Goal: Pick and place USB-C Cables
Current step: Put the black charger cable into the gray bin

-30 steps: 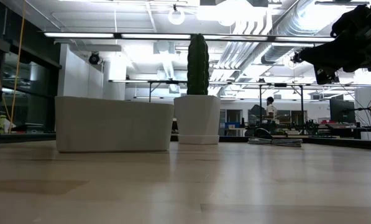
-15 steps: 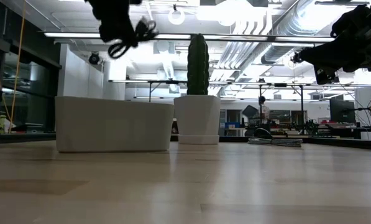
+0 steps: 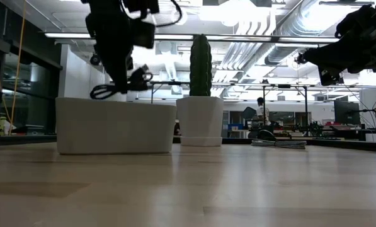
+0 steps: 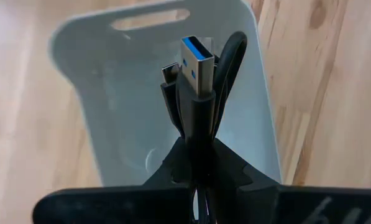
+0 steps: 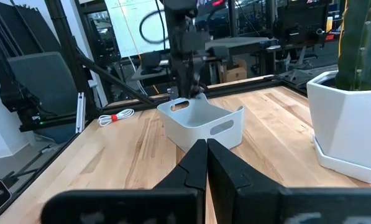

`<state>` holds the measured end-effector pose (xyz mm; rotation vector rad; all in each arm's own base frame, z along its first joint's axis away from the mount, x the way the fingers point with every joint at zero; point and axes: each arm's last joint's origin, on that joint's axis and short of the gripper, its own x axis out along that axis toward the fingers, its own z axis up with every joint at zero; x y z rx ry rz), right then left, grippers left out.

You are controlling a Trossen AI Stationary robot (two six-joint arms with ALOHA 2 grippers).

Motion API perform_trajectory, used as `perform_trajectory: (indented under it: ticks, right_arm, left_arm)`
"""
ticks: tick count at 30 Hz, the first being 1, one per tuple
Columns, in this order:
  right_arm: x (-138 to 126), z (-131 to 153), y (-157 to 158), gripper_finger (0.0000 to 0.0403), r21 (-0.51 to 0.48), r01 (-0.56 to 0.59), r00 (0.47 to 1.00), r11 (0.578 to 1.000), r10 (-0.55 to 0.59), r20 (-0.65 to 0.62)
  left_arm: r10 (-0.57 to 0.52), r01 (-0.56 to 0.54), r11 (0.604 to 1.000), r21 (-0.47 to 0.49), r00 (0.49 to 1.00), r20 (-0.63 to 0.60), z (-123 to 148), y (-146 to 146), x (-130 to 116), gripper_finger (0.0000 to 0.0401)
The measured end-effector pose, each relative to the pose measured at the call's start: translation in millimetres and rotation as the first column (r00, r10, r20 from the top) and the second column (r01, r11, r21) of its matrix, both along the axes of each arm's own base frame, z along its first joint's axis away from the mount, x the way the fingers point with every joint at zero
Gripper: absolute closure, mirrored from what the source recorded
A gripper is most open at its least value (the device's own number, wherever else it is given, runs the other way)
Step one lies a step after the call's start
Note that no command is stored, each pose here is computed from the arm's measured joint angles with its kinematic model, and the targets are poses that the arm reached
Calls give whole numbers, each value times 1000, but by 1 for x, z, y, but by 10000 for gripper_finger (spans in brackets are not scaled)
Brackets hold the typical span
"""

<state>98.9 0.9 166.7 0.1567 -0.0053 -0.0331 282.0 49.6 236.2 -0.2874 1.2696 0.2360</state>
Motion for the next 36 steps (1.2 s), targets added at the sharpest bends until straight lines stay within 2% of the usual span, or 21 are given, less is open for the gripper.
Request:
perform_trajectory:
  ticks: [11,16,27,36]
  right_arm:
    - [0,0,0,402,0,0,1000,1000,0,0]
    - [0,0,0,402,0,0,1000,1000,0,0]
    - [0,0,0,402,0,0,1000,1000,0,-3]
    - [0,0,0,402,0,0,1000,1000,0,-3]
  left_arm:
    - [-42,38,999,-27,984,-173,-51,3,20,398]
    - [-46,39,998,-40,979,-198,-69,5,28,398]
    - [-45,35,998,-48,972,-231,-92,6,36,398]
    - [-47,36,998,-48,972,-231,-94,6,37,397]
